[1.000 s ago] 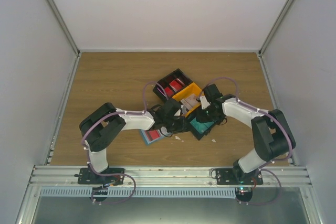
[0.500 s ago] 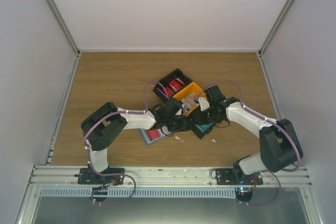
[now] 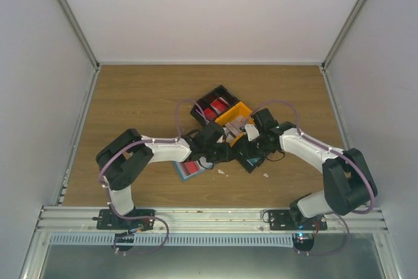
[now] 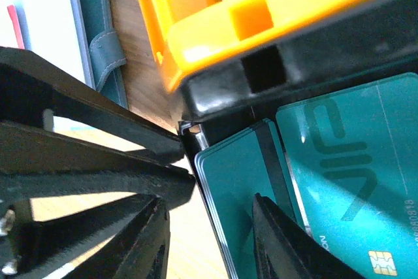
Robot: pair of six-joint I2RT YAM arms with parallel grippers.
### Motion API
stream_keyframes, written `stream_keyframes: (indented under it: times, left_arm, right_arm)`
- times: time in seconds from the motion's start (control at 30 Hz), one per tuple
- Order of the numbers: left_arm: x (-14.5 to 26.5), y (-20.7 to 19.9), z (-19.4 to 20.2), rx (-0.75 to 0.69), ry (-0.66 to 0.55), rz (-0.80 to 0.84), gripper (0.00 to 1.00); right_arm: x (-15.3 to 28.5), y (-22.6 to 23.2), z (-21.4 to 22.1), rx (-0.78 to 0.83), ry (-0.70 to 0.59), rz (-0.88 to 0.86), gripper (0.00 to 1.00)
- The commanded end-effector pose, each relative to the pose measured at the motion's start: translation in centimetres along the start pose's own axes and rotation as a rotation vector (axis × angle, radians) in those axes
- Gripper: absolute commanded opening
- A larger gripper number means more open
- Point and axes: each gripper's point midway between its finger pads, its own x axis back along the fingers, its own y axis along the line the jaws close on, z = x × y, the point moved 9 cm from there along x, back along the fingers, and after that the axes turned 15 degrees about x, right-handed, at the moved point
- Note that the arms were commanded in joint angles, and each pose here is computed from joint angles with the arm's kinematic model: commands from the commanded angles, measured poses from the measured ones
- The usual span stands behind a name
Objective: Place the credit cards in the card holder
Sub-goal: Pick up the credit card from the storage box.
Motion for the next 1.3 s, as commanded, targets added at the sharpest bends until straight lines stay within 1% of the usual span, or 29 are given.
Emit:
stream_keyframes:
  times: [0.0, 0.2, 0.37, 0.73, 0.9, 1.13, 1.27]
  left_arm:
    - [1.8, -0.3, -0.1, -0.026, -0.093, 0.003, 0.23]
    - [2.6, 1.2, -0.3, 0.003, -0.129, -0.036, 0.23]
    - [3.1, 1.9, -0.5, 0.015, -0.136, -0.044, 0.23]
    - [3.3, 2.1, -0.9, 0.019, -0.141, -0.043, 0.23]
    - [3.2, 2.2, -1.0, 0.019, -0.139, -0.048, 0.23]
    - [3.3, 2.2, -1.0, 0.019, -0.139, -0.051, 0.23]
    - [3.2, 2.3, -1.0, 0.02, -0.136, -0.053, 0.23]
  right_arm:
    - [0.0, 0.4, -0.8, 0.051, 0.003, 0.048, 0.38]
    - [-1.6, 0.8, -0.3, 0.104, 0.081, 0.09, 0.44]
    - [-1.6, 1.7, -0.4, 0.143, 0.077, 0.059, 0.44]
    - [-0.1, 2.7, -0.7, 0.16, 0.033, 0.029, 0.41]
    - [0.0, 2.7, -0.7, 0.158, 0.03, 0.036, 0.38]
    - [0.3, 2.6, -0.7, 0.146, 0.026, 0.063, 0.31]
    - [0.7, 2.8, -0.7, 0.15, 0.016, 0.067, 0.3]
